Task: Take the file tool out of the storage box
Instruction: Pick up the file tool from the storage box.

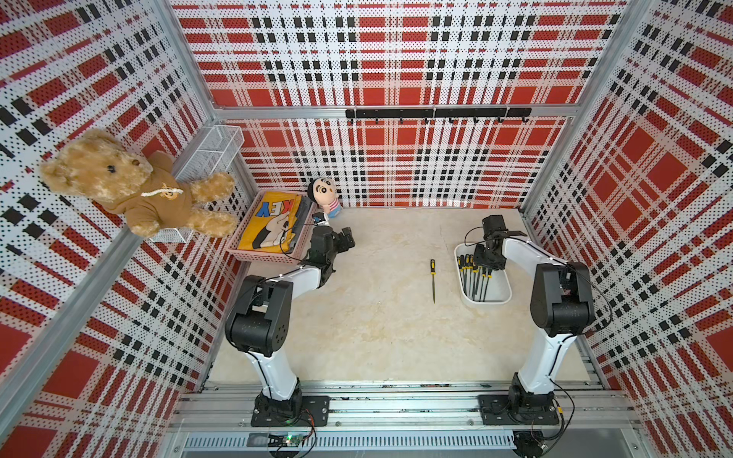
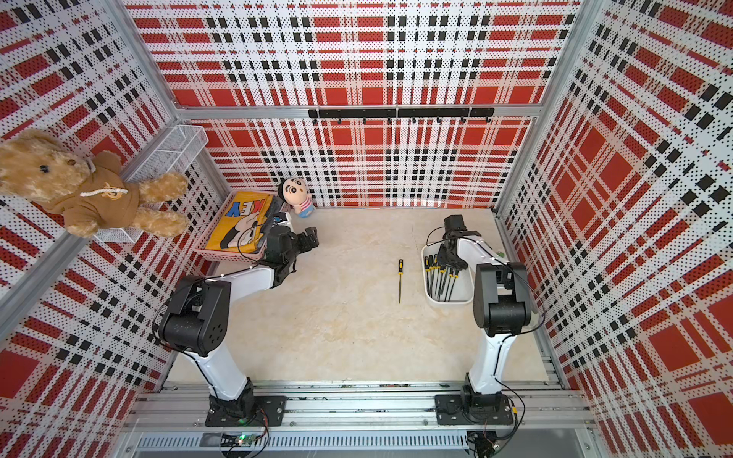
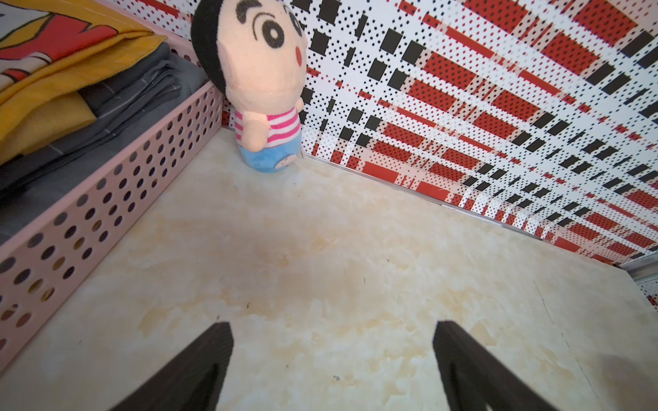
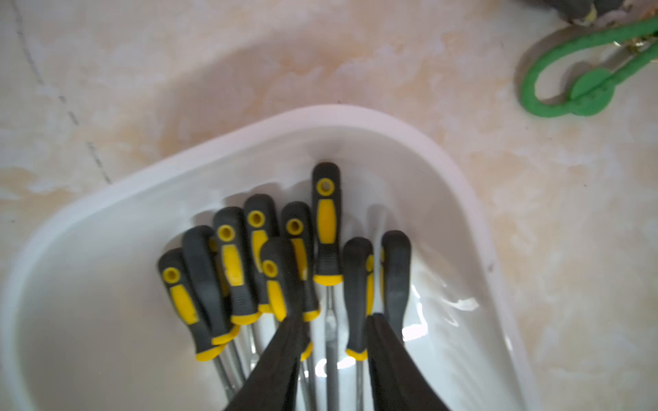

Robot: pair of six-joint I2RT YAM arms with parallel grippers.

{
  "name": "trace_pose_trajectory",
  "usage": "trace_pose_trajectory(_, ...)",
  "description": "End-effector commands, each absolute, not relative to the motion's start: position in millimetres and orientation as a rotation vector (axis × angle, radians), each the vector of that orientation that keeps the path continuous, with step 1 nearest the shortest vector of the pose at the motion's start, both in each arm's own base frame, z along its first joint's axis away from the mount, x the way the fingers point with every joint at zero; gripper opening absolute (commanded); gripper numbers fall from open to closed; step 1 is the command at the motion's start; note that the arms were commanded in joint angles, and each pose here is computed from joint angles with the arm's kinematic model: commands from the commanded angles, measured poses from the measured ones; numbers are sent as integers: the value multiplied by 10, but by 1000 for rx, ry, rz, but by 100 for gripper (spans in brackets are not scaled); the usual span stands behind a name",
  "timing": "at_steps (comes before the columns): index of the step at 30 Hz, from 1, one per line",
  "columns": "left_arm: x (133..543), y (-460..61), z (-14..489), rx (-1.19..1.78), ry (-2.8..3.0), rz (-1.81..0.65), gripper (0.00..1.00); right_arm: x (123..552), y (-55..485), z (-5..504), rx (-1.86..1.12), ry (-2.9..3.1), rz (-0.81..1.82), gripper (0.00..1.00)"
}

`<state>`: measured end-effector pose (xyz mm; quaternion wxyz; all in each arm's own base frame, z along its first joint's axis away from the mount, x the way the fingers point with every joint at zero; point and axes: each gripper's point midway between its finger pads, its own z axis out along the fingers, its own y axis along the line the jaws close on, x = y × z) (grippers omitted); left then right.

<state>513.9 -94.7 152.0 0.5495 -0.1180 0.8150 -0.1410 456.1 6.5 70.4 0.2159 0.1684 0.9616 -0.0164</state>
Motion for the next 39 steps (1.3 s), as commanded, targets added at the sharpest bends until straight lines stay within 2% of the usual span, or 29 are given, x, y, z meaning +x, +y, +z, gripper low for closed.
trace_pose_trajectory(1, 5165, -989, 1528, -268, 1930, -339, 95, 4664, 225, 812, 429, 2645, 3, 43)
trace_pose_trajectory(7, 5154, -974, 1516, -269, 1934, -333, 95, 4701, 272, 638, 418, 2686, -44, 46)
trace_pose_trajectory(13, 5139, -936, 1502, -274, 1936, -324, 95, 4677, 203, 553, 430, 2701, -105, 44)
trace_pose_trajectory(19, 5138, -923, 1493, -277, 1939, -325, 95, 4662, 211, 448, 424, 2724, -107, 37)
trace_pose_trajectory(28, 5130, -916, 1493, -279, 1938, -323, 95, 4600, 197, 312, 427, 2754, -125, 36)
trace_pose_trajectory(34, 5142, -919, 1507, -277, 1936, -326, 95, 4602, 182, 334, 423, 2748, -136, 20)
trace_pose_trajectory(39, 5164, -930, 1538, -277, 1929, -331, 95, 4650, 207, 612, 415, 2697, -114, 17)
